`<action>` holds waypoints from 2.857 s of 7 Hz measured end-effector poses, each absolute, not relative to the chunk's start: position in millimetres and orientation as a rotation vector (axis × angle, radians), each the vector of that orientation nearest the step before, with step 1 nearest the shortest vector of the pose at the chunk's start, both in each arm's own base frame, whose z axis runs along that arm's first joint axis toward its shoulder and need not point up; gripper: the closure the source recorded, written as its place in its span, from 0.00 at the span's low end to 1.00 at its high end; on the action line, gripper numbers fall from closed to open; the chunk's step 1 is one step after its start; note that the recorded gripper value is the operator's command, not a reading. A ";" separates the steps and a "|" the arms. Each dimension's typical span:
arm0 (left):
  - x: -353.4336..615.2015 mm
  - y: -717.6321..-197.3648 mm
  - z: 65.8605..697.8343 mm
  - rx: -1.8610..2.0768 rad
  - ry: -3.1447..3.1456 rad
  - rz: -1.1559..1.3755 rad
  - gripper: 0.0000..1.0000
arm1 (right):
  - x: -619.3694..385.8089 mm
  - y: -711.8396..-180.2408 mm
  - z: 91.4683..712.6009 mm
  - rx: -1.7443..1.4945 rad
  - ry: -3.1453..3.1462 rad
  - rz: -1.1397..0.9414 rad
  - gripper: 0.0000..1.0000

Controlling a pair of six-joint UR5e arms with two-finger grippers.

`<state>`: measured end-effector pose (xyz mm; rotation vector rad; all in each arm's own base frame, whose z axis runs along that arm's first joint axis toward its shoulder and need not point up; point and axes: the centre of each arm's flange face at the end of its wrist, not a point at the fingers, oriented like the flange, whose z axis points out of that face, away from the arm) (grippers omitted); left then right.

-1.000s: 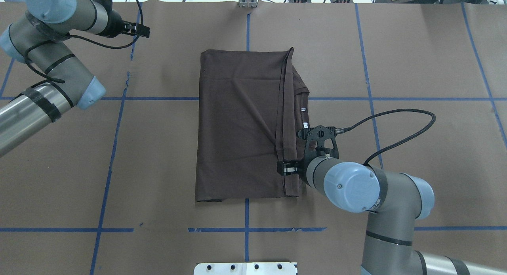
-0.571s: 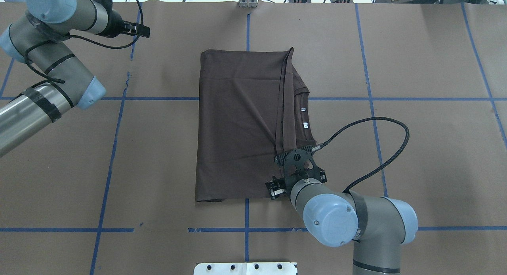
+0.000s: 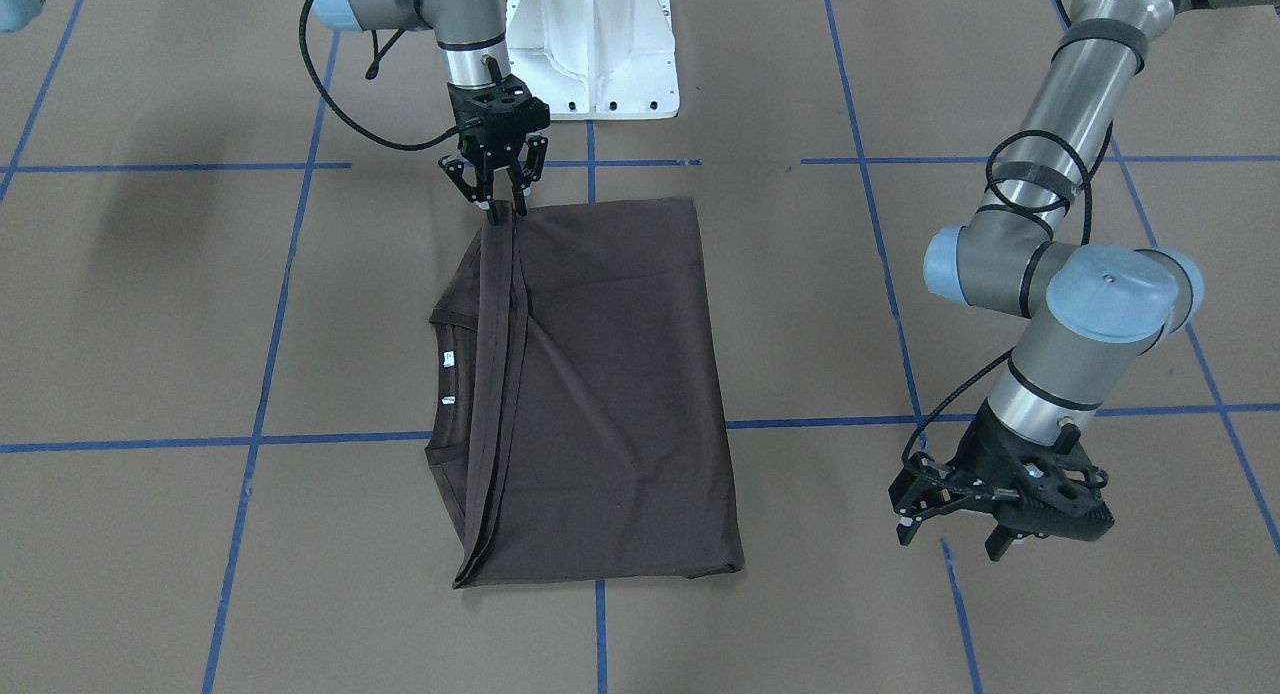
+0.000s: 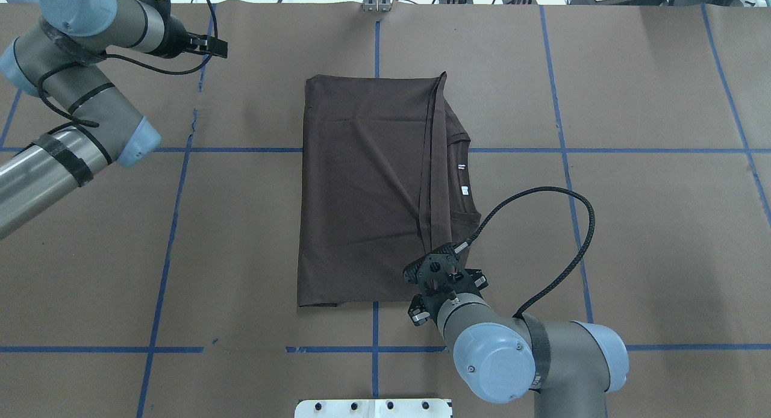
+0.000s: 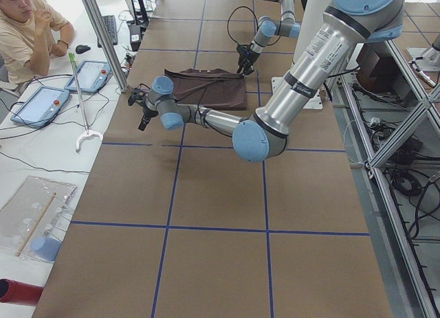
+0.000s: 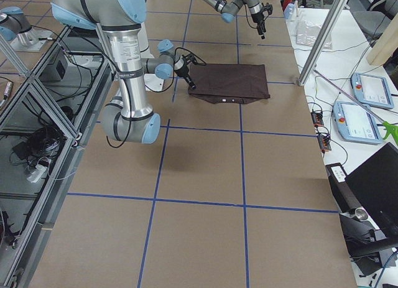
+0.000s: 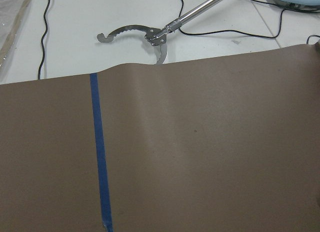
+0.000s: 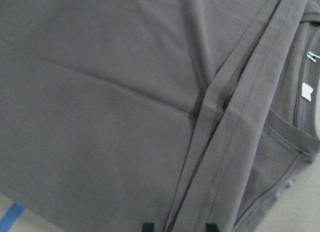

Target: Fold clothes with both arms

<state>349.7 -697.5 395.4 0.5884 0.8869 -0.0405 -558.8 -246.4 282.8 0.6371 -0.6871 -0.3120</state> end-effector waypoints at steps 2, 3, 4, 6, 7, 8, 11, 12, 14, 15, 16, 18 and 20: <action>350.1 -697.2 396.1 0.586 0.887 -0.042 0.00 | -561.3 -239.5 281.7 0.636 -0.691 -0.338 0.61; 350.4 -697.0 396.8 0.585 0.886 -0.041 0.00 | -562.4 -235.7 281.3 0.634 -0.694 -0.345 0.73; 350.5 -696.9 397.2 0.584 0.885 -0.041 0.00 | -562.4 -234.3 282.5 0.632 -0.693 -0.349 0.92; 353.2 -695.5 397.4 0.582 0.886 -0.038 0.00 | -560.8 -235.0 283.9 0.633 -0.690 -0.346 1.00; 354.2 -694.9 397.0 0.583 0.888 -0.036 0.00 | -560.0 -236.2 283.1 0.636 -0.690 -0.340 1.00; 354.9 -694.5 396.9 0.583 0.888 -0.035 0.00 | -557.6 -239.0 281.6 0.640 -0.691 -0.330 1.00; 355.7 -693.7 397.7 0.581 0.888 -0.035 0.00 | -515.9 -244.1 311.2 0.621 -0.665 -0.280 1.00; 356.4 -693.2 398.1 0.580 0.888 -0.034 0.00 | -500.3 -240.4 332.8 0.586 -0.655 -0.220 1.00; 357.3 -692.4 398.8 0.579 0.888 -0.032 0.00 | -491.8 -230.6 353.5 0.531 -0.659 -0.114 0.01; 357.5 -692.3 398.9 0.579 0.888 -0.032 0.00 | -492.8 -227.7 353.9 0.517 -0.669 -0.084 0.00; 357.6 -692.2 398.6 0.579 0.889 -0.032 0.00 | -493.1 -225.5 346.9 0.509 -0.696 -0.065 0.00; 361.6 -687.1 386.4 0.581 0.911 -0.034 0.00 | -474.7 -240.9 321.0 0.472 -0.834 -0.024 0.00; 387.5 -639.6 359.1 0.547 1.007 -0.061 0.00 | -439.6 -282.1 304.3 0.411 -0.961 0.040 0.00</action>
